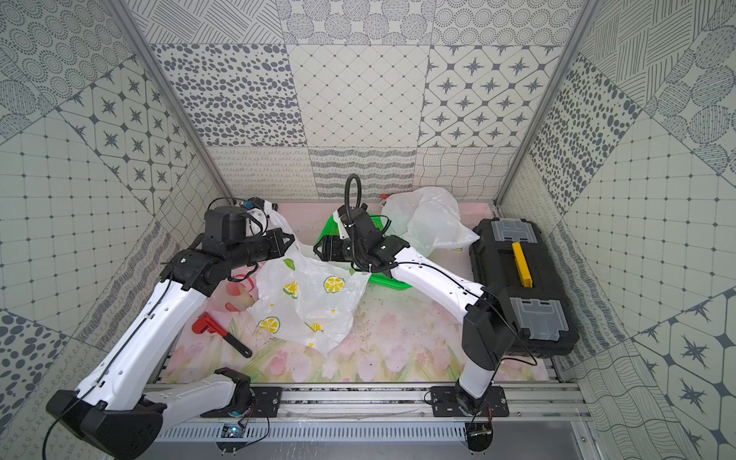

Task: Place the pears into plastic bags & tie knots
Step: Place the pear in the plastic bag, then pick up the pear from the basket.

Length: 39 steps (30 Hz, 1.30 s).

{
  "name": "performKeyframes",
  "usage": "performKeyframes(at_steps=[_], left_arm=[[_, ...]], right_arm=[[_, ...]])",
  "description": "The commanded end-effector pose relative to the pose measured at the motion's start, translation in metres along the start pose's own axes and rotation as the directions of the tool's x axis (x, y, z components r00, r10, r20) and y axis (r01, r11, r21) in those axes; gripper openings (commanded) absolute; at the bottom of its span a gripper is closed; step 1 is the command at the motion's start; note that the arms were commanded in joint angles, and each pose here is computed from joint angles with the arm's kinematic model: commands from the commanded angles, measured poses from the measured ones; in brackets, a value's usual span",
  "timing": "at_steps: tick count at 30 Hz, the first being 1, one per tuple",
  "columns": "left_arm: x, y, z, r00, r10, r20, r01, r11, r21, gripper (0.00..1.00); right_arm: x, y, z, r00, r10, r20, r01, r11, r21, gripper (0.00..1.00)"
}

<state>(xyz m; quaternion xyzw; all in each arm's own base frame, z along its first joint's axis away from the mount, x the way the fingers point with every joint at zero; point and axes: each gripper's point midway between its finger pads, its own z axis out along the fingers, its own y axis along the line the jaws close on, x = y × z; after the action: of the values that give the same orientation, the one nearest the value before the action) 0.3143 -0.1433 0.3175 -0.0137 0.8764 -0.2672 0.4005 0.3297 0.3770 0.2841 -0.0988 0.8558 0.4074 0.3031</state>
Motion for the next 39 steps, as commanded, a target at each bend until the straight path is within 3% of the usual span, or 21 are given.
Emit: performKeyframes(at_steps=[1,4,7,10,15,23,32,36,39], left_arm=[[-0.006,0.038,-0.013,0.998,-0.023,0.056,0.031,0.99,-0.141,0.0],[-0.007,0.058,-0.024,0.993,-0.056,0.105,0.079,0.971,-0.225,0.0],[-0.008,0.06,-0.03,0.985,-0.078,0.154,0.111,0.969,-0.223,0.0],[-0.008,0.05,-0.028,0.983,-0.093,0.155,0.118,0.98,-0.162,0.0],[-0.012,0.045,-0.03,0.983,-0.084,0.165,0.108,0.984,-0.141,0.0],[-0.009,0.041,-0.028,0.985,-0.095,0.145,0.112,0.987,-0.116,0.0],[-0.007,0.04,-0.026,0.988,-0.08,0.129,0.095,0.989,-0.116,0.0],[-0.007,0.04,-0.025,0.989,-0.08,0.128,0.094,0.989,-0.113,0.0],[-0.008,0.04,-0.026,0.989,-0.072,0.128,0.088,0.989,-0.119,0.0]], right_arm=[[-0.056,0.017,-0.083,0.986,0.023,0.167,-0.012,0.998,-0.069,0.63],[-0.067,-0.028,-0.122,0.963,0.106,0.247,-0.11,0.994,0.003,0.54],[-0.058,-0.09,-0.144,0.936,0.171,0.307,-0.222,0.965,0.138,0.41],[-0.028,-0.139,-0.135,0.959,0.129,0.251,-0.212,0.916,0.34,0.31],[0.01,-0.182,-0.093,0.989,0.088,0.116,-0.135,0.855,0.5,0.29],[0.024,-0.235,-0.021,0.996,0.048,-0.08,0.012,0.782,0.623,0.42],[-0.016,-0.287,-0.027,0.972,-0.096,-0.214,0.231,0.563,0.794,0.75],[-0.022,-0.303,-0.021,0.947,-0.101,-0.305,0.313,0.504,0.805,0.83],[-0.022,-0.31,-0.012,0.932,-0.107,-0.346,0.351,0.495,0.795,0.86]])
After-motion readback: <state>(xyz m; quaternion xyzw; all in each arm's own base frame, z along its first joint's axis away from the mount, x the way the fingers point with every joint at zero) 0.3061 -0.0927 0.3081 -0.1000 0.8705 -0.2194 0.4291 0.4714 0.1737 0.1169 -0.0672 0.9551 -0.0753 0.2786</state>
